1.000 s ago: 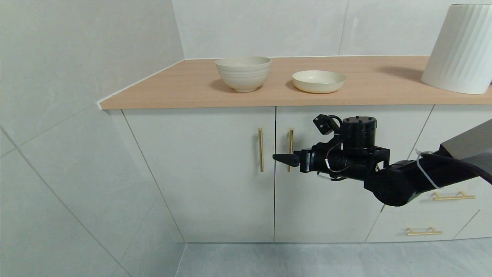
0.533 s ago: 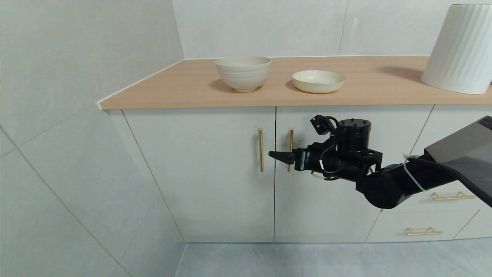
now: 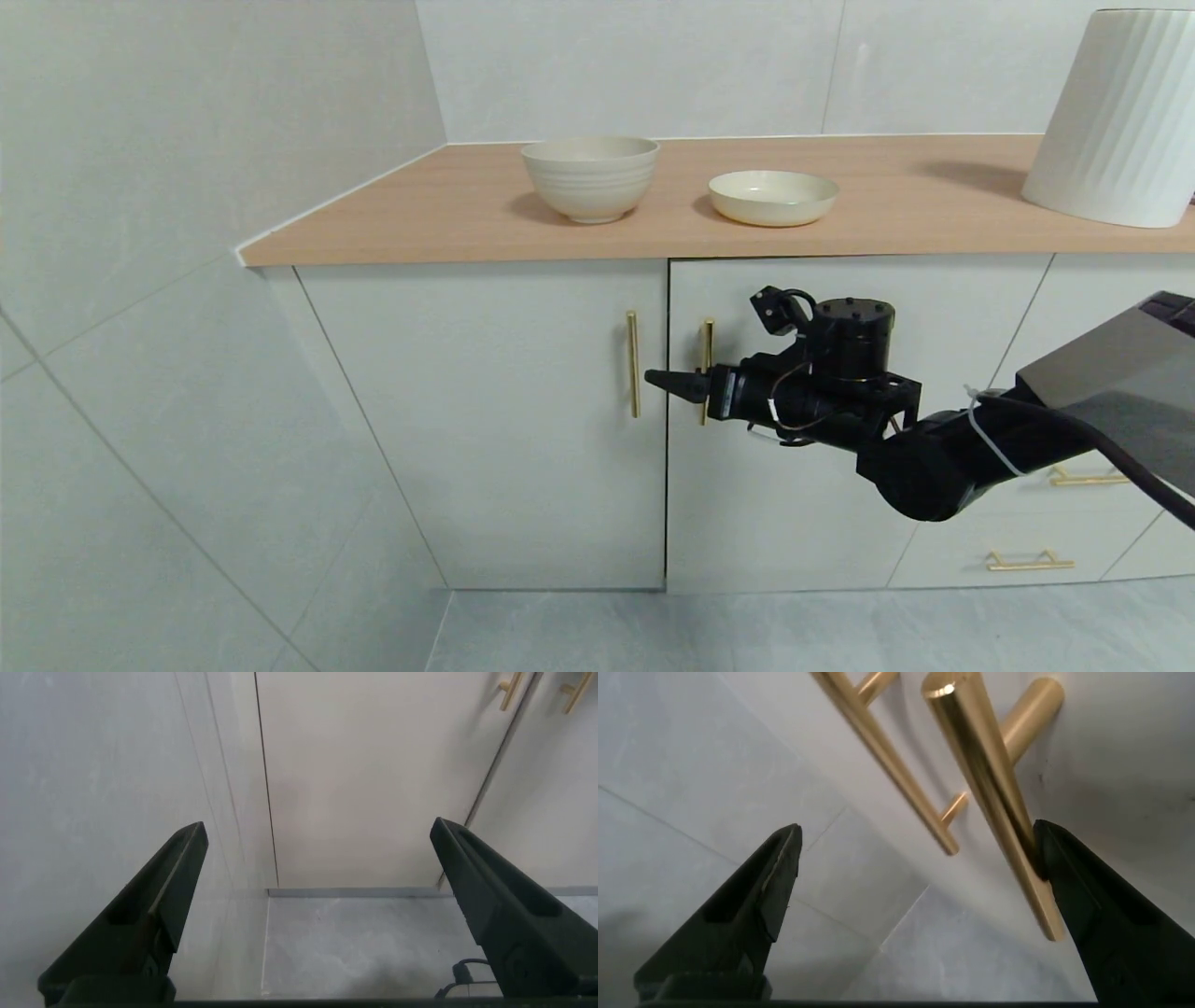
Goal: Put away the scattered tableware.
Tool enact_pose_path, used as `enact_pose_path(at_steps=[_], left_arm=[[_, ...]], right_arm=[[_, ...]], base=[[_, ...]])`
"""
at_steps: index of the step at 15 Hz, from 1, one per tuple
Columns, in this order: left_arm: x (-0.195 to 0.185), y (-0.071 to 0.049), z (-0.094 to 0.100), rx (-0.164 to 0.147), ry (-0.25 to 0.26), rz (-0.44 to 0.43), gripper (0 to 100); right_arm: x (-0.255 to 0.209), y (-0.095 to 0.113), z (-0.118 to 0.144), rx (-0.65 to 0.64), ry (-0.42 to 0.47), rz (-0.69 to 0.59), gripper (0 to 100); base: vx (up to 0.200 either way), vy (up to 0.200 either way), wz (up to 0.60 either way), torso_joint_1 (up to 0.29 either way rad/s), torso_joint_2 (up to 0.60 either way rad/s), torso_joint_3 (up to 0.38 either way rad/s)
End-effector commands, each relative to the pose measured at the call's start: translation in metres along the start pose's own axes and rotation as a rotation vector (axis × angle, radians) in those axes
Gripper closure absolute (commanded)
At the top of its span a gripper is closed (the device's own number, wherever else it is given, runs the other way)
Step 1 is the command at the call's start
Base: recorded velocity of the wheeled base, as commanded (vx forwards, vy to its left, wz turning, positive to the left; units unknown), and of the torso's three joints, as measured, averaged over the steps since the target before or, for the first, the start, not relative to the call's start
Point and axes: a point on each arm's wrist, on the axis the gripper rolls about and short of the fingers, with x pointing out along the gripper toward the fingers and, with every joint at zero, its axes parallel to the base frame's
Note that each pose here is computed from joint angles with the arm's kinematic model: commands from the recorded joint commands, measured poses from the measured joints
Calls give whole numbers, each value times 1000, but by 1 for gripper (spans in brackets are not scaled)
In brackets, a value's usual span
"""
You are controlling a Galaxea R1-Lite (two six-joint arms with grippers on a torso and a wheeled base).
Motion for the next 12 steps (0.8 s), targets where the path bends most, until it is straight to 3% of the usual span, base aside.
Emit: enact_pose_path(at_steps=[1, 6, 12], left_arm=[[0, 0, 0, 0, 0, 1, 0], [0, 0, 0, 0, 0, 1, 0], [0, 0, 0, 0, 0, 1, 0]], right_arm=[[-5, 7, 1, 0, 5, 15, 0], [-27, 22, 3, 4, 61, 128, 0], [-49, 33, 5, 7, 77, 151, 0]], base=[[0, 0, 0, 0, 0, 0], [0, 0, 0, 0, 0, 0], [0, 0, 0, 0, 0, 0]])
